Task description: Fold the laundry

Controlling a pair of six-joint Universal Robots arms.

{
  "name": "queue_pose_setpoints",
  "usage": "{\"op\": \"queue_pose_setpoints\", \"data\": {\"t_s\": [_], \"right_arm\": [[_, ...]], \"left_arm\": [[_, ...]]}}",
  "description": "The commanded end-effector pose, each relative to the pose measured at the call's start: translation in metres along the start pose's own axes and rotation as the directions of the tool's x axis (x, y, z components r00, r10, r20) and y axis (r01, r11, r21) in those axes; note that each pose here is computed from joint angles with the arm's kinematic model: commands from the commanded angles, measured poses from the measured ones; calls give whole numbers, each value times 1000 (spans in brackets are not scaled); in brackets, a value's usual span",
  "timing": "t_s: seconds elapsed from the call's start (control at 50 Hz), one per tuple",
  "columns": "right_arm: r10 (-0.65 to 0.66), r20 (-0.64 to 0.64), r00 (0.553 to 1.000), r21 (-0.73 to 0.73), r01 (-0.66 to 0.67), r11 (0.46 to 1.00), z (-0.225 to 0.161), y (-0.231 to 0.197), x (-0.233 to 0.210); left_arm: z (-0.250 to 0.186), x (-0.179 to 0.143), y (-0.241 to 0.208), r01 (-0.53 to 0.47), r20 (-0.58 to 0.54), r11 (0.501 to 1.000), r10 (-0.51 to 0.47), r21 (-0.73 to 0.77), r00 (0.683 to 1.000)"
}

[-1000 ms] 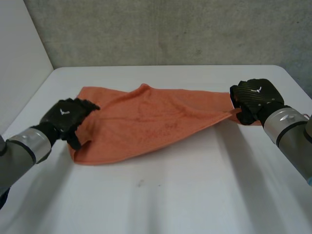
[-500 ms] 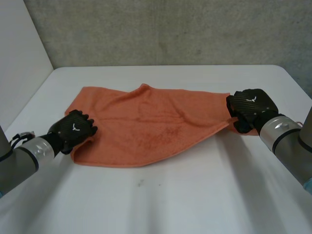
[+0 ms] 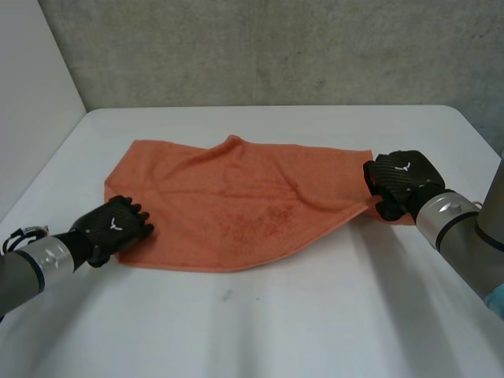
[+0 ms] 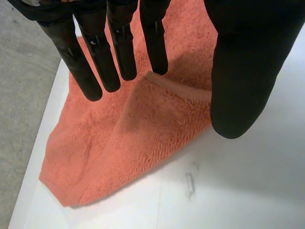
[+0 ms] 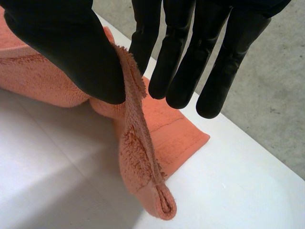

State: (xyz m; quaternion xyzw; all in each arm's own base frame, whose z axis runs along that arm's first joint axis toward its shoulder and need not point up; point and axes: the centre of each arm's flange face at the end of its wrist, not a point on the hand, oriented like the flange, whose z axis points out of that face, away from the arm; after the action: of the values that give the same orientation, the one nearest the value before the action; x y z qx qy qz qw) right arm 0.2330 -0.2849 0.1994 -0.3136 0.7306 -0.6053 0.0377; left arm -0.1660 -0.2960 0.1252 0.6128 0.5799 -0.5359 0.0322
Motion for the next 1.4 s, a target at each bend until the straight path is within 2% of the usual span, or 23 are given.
{"op": "queue_pose_setpoints", "data": {"t_s": [0.02,0.24,0.38,0.72,0.78,0.8,0.82,0.84,0.88,0.9,0.92,0.94,0.98,1.0,1.04,1.14,1.26,1.3,1.34,1.4], "right_arm": [[2,8,1000,-15,-2,1000,3,5,-2],[-17,8,1000,-15,17,1000,3,5,-2],[-18,5,1000,-13,18,1000,3,4,-1],[-11,-1,1000,-51,11,999,4,10,4],[-39,29,999,-107,42,993,-3,11,2],[-40,29,999,-107,42,993,-3,11,2],[-59,57,997,-151,67,986,-7,13,0],[-79,89,993,-200,96,975,-13,14,-1],[-97,119,988,-241,124,963,-19,14,-2],[-117,156,981,-280,158,947,-27,13,-4],[-117,156,981,-280,158,947,-27,13,-4],[-135,183,974,-305,187,934,-35,9,-3],[-156,205,966,-321,217,922,-47,1,-1],[-173,214,961,-334,238,912,-57,-5,3],[-189,217,958,-342,256,904,-66,-11,8],[-240,220,945,-335,304,892,-83,-22,16],[-258,243,935,-305,326,895,-82,-23,14],[-253,249,935,-306,324,895,-76,-18,14],[-249,259,933,-320,326,890,-53,0,11],[-254,251,934,-319,327,889,-34,14,11]], "left_arm": [[3,1,6,-21,-3,1000,21,-15,1000],[7,-8,13,-50,38,998,52,-47,998],[13,-19,24,-104,132,988,119,-112,984],[10,-28,31,-96,196,976,135,-195,971],[4,-35,31,-42,238,969,102,-245,966],[-1,-39,29,6,268,965,67,-262,961],[-7,-44,27,64,308,960,23,-272,951],[-7,-44,27,65,308,960,23,-272,951],[-20,-55,17,182,382,951,-76,-249,921],[-20,-55,17,183,382,951,-77,-249,921],[-29,-56,10,248,400,940,-139,-235,906],[-29,-56,10,249,400,940,-140,-235,906],[-53,-61,-4,349,433,911,-230,-219,872],[-53,-61,-4,350,433,911,-231,-219,871],[-77,-63,-16,444,453,870,-316,-212,834],[-94,-53,-31,515,425,831,-397,-210,813],[-88,-43,-35,505,382,842,-411,-188,828],[-81,-42,-30,504,374,843,-413,-188,830],[-72,-41,-23,504,367,843,-416,-188,832],[-49,-42,-21,463,342,872,-392,-159,854]]}}
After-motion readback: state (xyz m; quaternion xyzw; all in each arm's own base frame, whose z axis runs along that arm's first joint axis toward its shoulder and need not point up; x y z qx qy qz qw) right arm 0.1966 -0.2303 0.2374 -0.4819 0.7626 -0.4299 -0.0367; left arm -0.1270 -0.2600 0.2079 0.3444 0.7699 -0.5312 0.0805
